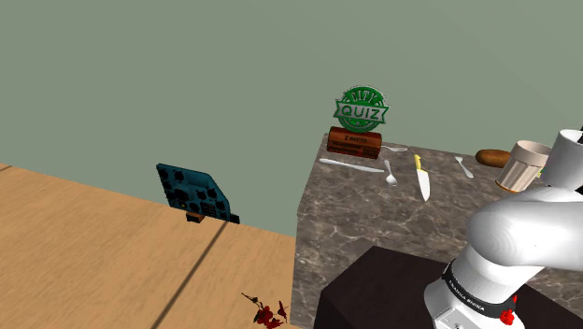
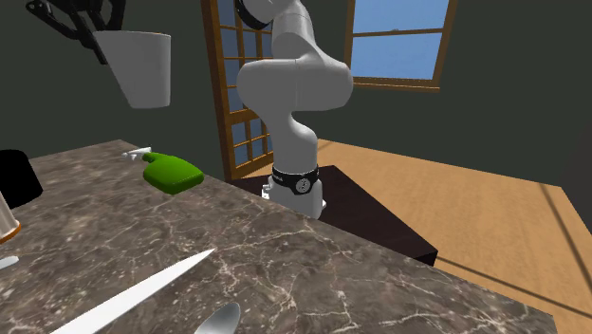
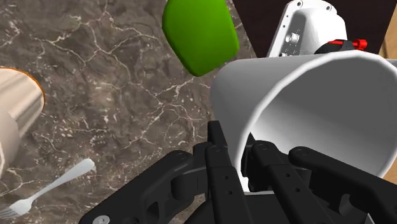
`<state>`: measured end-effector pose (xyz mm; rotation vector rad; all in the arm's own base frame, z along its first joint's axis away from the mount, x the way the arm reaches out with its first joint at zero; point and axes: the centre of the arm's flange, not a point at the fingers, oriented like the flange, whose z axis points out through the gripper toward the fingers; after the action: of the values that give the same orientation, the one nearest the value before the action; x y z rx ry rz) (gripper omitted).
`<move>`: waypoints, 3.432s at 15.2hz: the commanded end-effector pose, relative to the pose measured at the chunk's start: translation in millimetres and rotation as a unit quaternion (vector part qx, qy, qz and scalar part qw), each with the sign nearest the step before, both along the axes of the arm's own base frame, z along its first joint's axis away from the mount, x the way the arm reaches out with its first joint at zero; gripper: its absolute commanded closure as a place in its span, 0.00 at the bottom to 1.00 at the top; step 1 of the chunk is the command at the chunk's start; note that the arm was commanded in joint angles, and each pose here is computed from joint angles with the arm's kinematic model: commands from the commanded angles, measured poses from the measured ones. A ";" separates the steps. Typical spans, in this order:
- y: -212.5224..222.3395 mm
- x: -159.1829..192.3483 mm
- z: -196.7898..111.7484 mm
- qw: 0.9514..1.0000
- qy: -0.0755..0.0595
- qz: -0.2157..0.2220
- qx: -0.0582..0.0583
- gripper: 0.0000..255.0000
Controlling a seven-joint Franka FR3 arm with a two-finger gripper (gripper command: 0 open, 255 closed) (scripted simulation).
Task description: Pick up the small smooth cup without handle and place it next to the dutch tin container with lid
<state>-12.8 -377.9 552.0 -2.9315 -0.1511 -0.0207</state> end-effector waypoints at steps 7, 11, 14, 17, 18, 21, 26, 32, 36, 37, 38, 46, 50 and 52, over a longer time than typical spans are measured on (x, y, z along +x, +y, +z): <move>-69.5 -79.9 0.8 1.000 0.001 0.000 0.000 1.00; -73.6 -84.6 -15.0 1.000 0.001 0.000 0.000 1.00; -73.6 -84.6 -30.8 1.000 0.001 0.000 0.000 1.00; -73.6 -84.6 -46.7 1.000 0.001 0.000 0.000 1.00; -73.6 -84.6 -52.0 1.000 0.001 0.000 0.000 1.00; -73.6 -84.6 -67.8 1.000 0.001 0.000 0.000 1.00; -73.6 -84.6 -94.2 1.000 0.001 0.000 0.000 1.00; -73.6 -84.6 -125.9 1.000 0.001 0.000 0.000 1.00; -73.6 -84.6 -147.0 1.000 0.001 0.000 0.000 1.00; -73.6 -84.6 -152.3 1.000 0.001 0.000 0.000 1.00; -73.6 -84.6 -157.5 1.000 0.001 0.000 0.000 1.00; -73.6 -84.6 -183.3 1.000 0.001 0.000 0.000 1.00; -73.6 -84.6 -183.3 1.000 0.001 0.000 0.000 1.00; -72.3 -84.8 -184.0 1.000 0.001 0.000 0.000 0.00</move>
<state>-97.8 -451.0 369.2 -2.9344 -0.1514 -0.0185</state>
